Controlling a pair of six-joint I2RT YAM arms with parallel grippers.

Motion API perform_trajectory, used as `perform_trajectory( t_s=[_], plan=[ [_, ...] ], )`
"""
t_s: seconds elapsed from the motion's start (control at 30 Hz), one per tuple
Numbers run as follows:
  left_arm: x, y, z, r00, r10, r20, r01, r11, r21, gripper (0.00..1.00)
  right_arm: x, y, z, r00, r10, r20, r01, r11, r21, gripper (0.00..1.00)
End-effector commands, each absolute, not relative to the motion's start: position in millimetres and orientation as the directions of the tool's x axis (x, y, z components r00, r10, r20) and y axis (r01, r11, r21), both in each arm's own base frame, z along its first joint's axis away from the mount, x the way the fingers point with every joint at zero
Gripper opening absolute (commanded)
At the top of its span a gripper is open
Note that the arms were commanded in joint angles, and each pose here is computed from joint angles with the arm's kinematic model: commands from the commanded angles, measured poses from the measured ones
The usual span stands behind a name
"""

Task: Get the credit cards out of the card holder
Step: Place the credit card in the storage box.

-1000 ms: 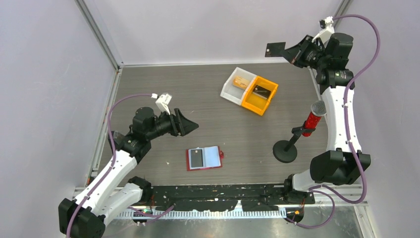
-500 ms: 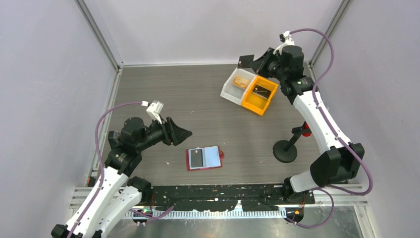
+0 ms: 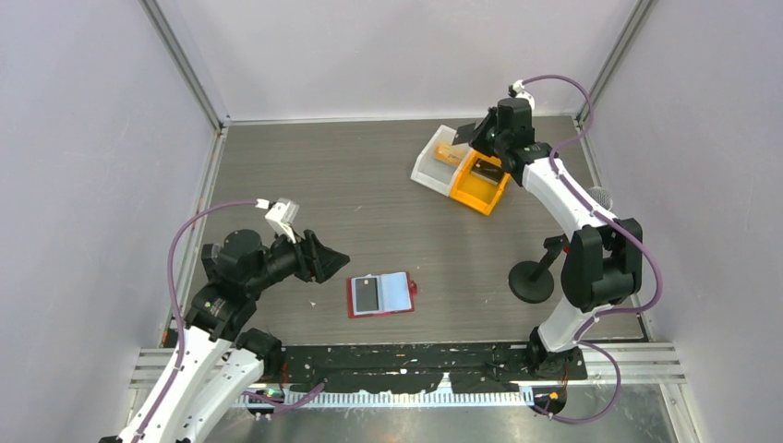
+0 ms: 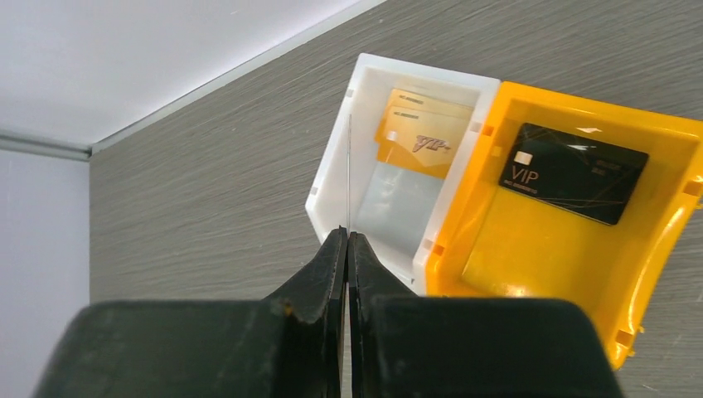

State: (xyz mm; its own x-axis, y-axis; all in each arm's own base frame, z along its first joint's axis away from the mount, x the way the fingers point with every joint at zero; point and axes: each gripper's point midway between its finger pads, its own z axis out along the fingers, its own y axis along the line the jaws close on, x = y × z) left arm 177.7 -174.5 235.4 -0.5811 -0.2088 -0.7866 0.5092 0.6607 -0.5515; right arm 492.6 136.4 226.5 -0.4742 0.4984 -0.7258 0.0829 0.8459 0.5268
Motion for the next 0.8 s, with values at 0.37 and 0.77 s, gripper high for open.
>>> perform_trajectory(
  t_s=[0.37,0.77],
  plan=[
    [182,-170,236,-0.553,-0.177,-0.814,0.522,0.688,-0.504,0.63,494,95,203,-0.414,0.545,-0.729,0.250,0.839,0.484,0.05],
    [183,-171,237,-0.555,-0.188,-0.810,0.520,0.682,-0.515,0.63,490,83,180,-0.473,0.532,-0.703,0.308,0.847,0.434,0.05]
  ],
)
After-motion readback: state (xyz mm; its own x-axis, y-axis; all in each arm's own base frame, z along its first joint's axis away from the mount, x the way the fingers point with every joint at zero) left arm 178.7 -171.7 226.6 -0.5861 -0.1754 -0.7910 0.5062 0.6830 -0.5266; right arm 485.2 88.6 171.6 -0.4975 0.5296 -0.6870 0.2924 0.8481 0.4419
